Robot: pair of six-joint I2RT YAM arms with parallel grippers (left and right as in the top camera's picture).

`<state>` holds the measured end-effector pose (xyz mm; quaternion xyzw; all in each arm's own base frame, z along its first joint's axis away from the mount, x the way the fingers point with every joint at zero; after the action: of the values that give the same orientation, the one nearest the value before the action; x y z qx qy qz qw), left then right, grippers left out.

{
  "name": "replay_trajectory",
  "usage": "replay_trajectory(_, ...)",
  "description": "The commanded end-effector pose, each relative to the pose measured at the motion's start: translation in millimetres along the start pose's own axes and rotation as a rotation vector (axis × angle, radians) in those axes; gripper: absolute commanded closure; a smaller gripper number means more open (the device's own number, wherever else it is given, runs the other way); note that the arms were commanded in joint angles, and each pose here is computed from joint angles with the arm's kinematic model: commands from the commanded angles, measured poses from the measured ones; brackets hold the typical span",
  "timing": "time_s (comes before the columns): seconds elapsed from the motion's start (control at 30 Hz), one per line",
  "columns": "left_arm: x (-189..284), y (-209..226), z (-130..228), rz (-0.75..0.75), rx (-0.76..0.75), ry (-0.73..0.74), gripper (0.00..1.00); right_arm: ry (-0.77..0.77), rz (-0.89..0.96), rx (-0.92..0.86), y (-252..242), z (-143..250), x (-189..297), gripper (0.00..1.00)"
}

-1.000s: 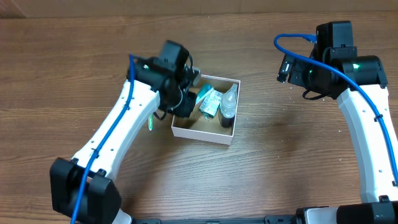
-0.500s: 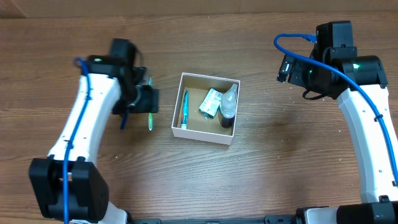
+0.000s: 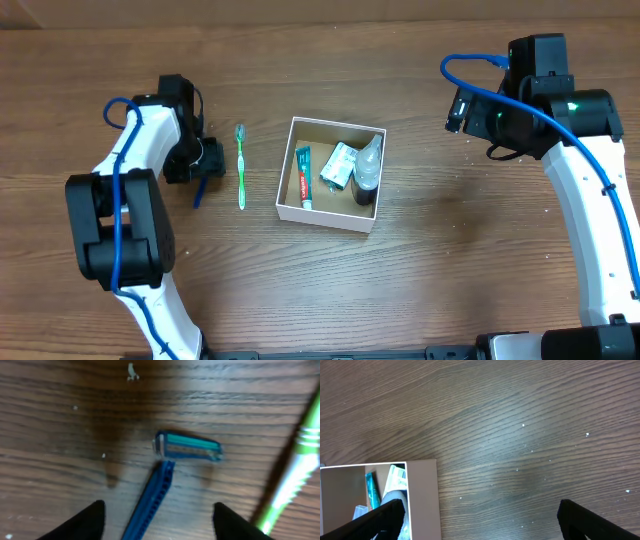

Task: Pack container
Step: 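Grasp the blue razor with the left gripper, then place the blue razor into the box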

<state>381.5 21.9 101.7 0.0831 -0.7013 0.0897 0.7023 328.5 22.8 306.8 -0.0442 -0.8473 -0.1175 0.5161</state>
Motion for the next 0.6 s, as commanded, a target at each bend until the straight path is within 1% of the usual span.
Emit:
replay_trajectory(0.0, -14.0, 7.2, 0.6, -0.027, -0.017, 0.035, 0.48, -0.011, 0.0, -0.006, -0.3, -1.9, 2.1, 0.0)
replay_trajectory(0.07, -14.4, 7.2, 0.8, -0.027, -0.024, 0.037, 0.6, -0.011, 0.0, -0.007, -0.3, -1.9, 2.1, 0.0)
replay_trajectory(0.1, -14.5, 7.1, 0.4, -0.026, -0.024, 0.035, 0.67, -0.011, 0.0, -0.006, -0.3, -1.9, 2.1, 0.0)
replay_trajectory(0.2, -14.5, 7.0, -0.4, -0.025, -0.049, 0.03, 0.8, -0.011, 0.0, -0.006, -0.3, -1.9, 2.1, 0.0)
replay_trajectory(0.23, -14.5, 7.0, -0.4, -0.025, -0.061, 0.031, 0.81, -0.011, 0.0, -0.006, -0.3, -1.9, 2.1, 0.0)
replay_trajectory(0.27, -14.6, 6.9, -0.8, -0.025, -0.066, 0.028, 0.77, -0.011, 0.0, -0.007, -0.3, -1.9, 2.1, 0.0)
replay_trajectory(0.3, -15.2, 6.8, -1.3, -0.024, -0.072, 0.026, 0.7, -0.011, 0.0, -0.007, -0.3, -1.9, 2.1, 0.0)
replay_trajectory(0.33, -15.6, 6.6, -1.5, -0.024, -0.085, 0.023, 0.66, -0.011, 0.0, -0.006, -0.3, -1.9, 2.1, 0.0)
replay_trajectory(0.4, -19.3, 6.4, -0.9, -0.023, -0.092, 0.017, 0.6, -0.011, 0.0, -0.006, -0.3, -1.9, 2.1, 0.0)
replay_trajectory(0.43, -21.8, 6.7, 0.6, -0.023, -0.092, 0.019, 0.59, -0.011, 0.0, -0.006, -0.3, -1.9, 2.1, 0.0)
replay_trajectory(0.47, -25.0, 7.1, 2.7, -0.023, -0.092, 0.023, 0.59, -0.011, 0.0, -0.006, -0.3, -1.8, 2.1, 0.0)
replay_trajectory(0.5, -26.6, 7.2, 3.9, -0.022, -0.092, 0.027, 0.63, -0.011, 0.0, -0.006, -0.3, -1.9, 2.1, 0.0)
replay_trajectory(0.53, -27.6, 7.4, 5.2, -0.022, -0.092, 0.032, 0.68, -0.011, 0.0, -0.007, -0.3, -1.9, 2.1, 0.0)
replay_trajectory(0.57, -27.7, 7.5, 6.0, -0.022, -0.092, 0.036, 0.77, -0.011, 0.0, -0.006, -0.3, -1.9, 2.1, 0.0)
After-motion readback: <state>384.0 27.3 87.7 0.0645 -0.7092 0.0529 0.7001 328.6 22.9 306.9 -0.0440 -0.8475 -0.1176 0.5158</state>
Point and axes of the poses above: each gripper's point midway between its finger pads, its own x axis back along the fingers, its own y axis along the line the jaws close on, z = x × y, the point moved 9 cm from there along x, back along the fingers, and after that the axes turned 3 degrees about x, right-handed, at the moved point
